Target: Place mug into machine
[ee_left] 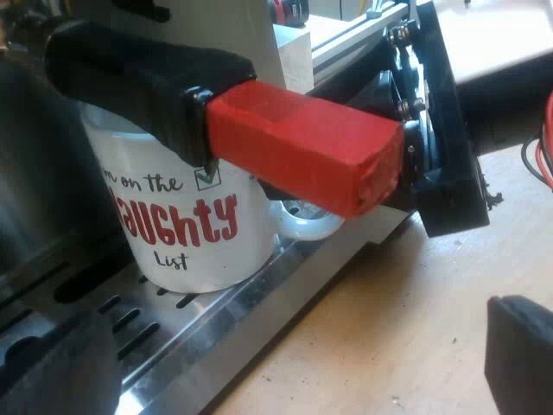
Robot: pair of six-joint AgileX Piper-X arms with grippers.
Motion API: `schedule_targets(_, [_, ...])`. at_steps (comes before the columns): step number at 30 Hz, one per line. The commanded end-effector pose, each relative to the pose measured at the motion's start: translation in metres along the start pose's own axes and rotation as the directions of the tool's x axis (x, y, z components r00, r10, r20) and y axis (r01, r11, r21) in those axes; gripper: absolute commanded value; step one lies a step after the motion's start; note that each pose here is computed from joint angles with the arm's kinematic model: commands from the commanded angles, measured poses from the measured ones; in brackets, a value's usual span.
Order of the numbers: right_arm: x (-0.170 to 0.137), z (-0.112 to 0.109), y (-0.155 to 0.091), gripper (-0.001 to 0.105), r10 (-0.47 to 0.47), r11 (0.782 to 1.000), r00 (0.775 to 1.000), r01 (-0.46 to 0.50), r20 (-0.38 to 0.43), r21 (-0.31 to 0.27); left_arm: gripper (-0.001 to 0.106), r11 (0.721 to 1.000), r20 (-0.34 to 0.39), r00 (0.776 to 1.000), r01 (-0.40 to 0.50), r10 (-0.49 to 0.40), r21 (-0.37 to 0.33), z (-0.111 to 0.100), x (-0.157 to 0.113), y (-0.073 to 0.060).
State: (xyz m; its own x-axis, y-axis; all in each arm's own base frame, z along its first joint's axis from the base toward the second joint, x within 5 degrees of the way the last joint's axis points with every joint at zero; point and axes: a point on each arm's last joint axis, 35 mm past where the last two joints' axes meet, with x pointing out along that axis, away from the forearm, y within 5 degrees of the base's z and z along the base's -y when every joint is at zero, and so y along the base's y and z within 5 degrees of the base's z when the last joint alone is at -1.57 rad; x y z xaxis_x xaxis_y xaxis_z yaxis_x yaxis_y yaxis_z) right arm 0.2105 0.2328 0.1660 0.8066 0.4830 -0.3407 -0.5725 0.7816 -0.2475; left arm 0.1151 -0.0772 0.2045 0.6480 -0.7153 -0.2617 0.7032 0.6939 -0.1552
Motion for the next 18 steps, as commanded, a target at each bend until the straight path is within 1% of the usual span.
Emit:
schedule_targets(1, [-0.003,0.011,-0.002,0.050,-0.005,1.000,0.999,0.005,0.044,0.011,0.087,1.000,0.011,1.000,0.009,-0.009,-0.018,0.002,0.000,-0.001])
schedule_targets(4, [-0.009,0.017,-0.003,0.055,-0.034,0.999,0.998,0.034,0.047,0.007,0.087,1.000,0.011,1.000,0.009,-0.009,-0.018,0.002,0.000,-0.001])
schedule_targets(7, [-0.013,0.017,-0.005,0.055,-0.070,0.998,0.997,0.070,0.027,0.003,0.087,1.000,0.011,1.000,0.009,-0.009,-0.018,0.002,0.000,-0.001])
schedule_targets(14, [-0.021,-0.001,0.000,0.055,-0.046,0.999,0.999,0.045,-0.017,-0.019,0.087,1.000,0.016,1.000,0.010,-0.009,-0.016,0.002,0.000,-0.001])
schedule_targets(18, [-0.022,-0.004,0.001,0.055,-0.042,0.999,0.999,0.042,-0.024,-0.026,0.087,1.000,0.016,1.000,0.010,-0.009,-0.016,0.002,0.000,-0.001])
